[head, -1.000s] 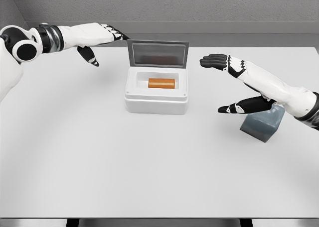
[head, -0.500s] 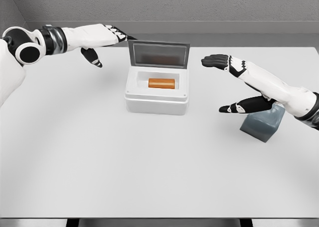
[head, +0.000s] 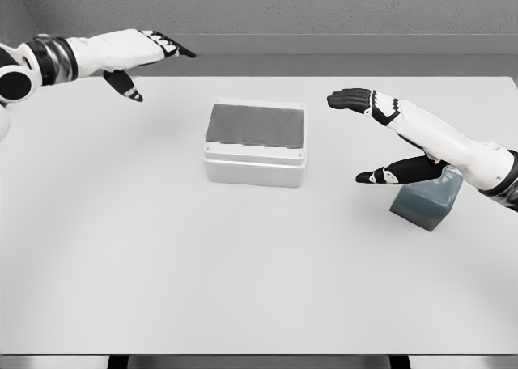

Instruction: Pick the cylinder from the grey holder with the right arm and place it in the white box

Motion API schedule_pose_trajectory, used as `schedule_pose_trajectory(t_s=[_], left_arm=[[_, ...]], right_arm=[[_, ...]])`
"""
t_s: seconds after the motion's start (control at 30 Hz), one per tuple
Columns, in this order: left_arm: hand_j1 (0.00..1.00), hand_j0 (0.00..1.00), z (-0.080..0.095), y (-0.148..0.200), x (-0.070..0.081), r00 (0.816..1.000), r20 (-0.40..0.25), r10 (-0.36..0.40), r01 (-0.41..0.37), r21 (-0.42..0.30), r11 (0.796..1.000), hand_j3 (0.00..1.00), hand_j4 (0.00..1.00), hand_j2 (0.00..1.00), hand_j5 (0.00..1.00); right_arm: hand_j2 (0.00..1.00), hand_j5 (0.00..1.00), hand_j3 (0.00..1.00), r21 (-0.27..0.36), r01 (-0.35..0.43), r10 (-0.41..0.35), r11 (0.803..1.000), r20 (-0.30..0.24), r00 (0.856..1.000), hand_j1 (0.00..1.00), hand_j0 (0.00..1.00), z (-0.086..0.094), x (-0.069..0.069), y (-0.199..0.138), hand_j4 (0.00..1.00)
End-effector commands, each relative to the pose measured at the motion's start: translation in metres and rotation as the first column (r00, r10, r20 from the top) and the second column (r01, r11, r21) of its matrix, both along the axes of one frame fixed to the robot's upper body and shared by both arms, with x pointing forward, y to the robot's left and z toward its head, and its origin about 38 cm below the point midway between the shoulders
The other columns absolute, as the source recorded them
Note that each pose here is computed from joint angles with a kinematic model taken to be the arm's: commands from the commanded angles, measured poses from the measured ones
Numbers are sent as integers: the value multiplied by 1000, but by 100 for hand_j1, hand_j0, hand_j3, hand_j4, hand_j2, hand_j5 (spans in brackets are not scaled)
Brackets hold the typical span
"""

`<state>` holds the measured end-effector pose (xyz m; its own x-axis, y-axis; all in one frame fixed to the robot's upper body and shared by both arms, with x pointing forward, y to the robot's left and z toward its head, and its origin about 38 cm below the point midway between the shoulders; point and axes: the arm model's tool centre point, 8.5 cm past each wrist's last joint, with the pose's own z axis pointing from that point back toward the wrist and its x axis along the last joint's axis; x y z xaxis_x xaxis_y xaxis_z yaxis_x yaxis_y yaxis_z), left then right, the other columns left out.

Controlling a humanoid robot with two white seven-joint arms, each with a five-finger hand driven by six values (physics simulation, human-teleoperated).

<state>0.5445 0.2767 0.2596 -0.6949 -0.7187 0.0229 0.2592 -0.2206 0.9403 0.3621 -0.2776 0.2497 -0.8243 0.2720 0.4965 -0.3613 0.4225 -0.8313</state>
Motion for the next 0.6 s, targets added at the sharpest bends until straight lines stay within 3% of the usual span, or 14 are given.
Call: schedule_pose_trajectory(t_s=[0.0, 0.1, 0.2, 0.57], left_arm=[[100, 100, 4, 14, 0, 1000, 4, 29, -29, -6, 1000, 100, 100, 100, 100], [100, 100, -16, 15, -6, 999, -30, 29, -28, 10, 1000, 100, 100, 100, 100], [100, 100, -34, 26, -13, 992, -117, 44, -33, 93, 995, 100, 100, 100, 100], [100, 100, -32, 33, -14, 991, -120, 56, -45, 95, 994, 100, 100, 100, 100]], right_arm=[[100, 100, 100, 7, 0, 0, 1000, -4, 1000, 100, 100, 1, 0, 0, 100], [100, 100, 100, 7, 0, 0, 1000, -4, 1000, 100, 100, 1, 0, 0, 100], [100, 100, 100, 7, -2, 2, 1000, -5, 1000, 100, 100, 0, 0, 0, 100], [100, 100, 100, 7, 0, 0, 1000, -4, 1000, 100, 100, 1, 0, 0, 100]])
